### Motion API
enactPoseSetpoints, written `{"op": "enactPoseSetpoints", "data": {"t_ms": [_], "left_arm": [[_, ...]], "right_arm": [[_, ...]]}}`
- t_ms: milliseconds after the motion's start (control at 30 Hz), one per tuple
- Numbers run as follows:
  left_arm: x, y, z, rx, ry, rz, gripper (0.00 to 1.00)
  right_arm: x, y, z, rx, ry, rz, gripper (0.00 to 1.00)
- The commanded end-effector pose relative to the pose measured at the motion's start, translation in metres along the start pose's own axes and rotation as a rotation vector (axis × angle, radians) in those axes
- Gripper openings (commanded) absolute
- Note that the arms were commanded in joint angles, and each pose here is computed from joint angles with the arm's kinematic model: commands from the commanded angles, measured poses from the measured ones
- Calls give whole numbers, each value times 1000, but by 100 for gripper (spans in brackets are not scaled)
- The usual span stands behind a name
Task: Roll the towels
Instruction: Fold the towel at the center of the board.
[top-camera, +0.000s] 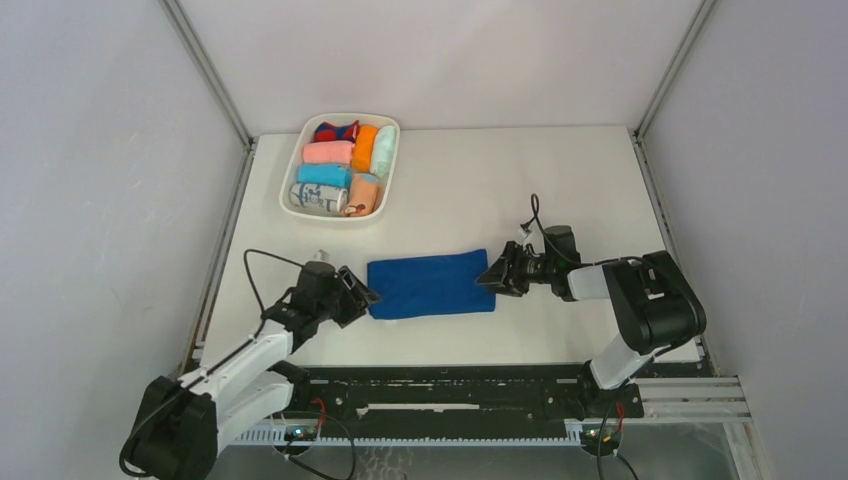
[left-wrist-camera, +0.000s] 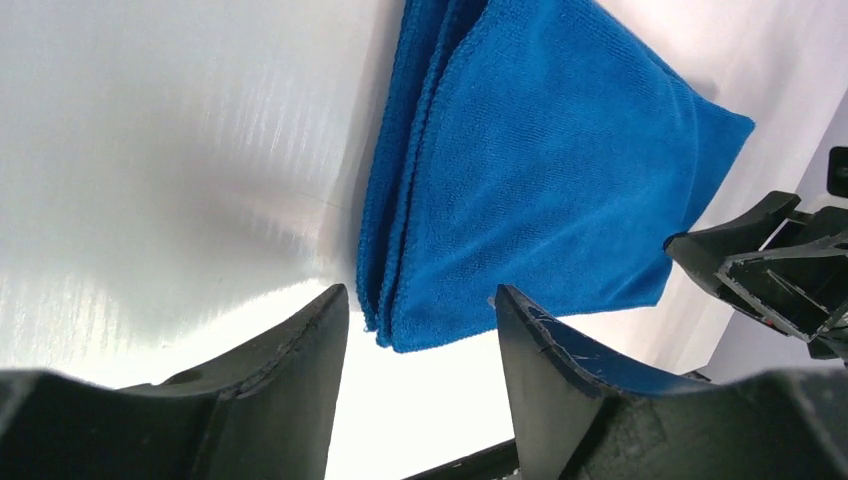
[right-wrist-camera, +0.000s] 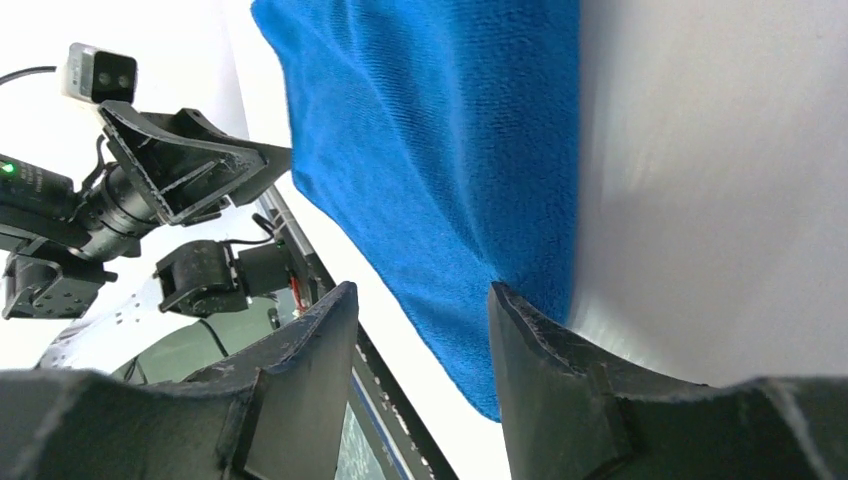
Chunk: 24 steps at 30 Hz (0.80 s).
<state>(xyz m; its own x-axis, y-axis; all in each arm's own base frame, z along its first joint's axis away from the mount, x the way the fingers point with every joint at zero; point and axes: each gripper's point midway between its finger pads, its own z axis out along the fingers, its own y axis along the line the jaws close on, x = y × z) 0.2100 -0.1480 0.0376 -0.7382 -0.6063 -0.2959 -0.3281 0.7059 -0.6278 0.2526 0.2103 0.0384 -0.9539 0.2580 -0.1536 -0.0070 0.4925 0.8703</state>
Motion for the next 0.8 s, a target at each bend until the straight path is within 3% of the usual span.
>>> {"op": "enactPoseSetpoints", "data": {"t_ms": [0,233,467,633,767], "left_arm": [[-17,-24,-17,58,-45,28,62],[-52,-92,-30,191,-97,118,62],[-69,-128,13,210,-39,164,54],[-69,-99,55,107,15,119,45],[-74,-45,74,-5,17,28,40]], "right_arm": [[-25,41,-9,-103,-65,-85,51],[-57,73,-7,-183,-108,-120,51],[-87,66,13,-187,-132,-84,51],[-102,31,31,-130,-147,-15,50],[-106,-12,39,-79,-160,73,49]]}}
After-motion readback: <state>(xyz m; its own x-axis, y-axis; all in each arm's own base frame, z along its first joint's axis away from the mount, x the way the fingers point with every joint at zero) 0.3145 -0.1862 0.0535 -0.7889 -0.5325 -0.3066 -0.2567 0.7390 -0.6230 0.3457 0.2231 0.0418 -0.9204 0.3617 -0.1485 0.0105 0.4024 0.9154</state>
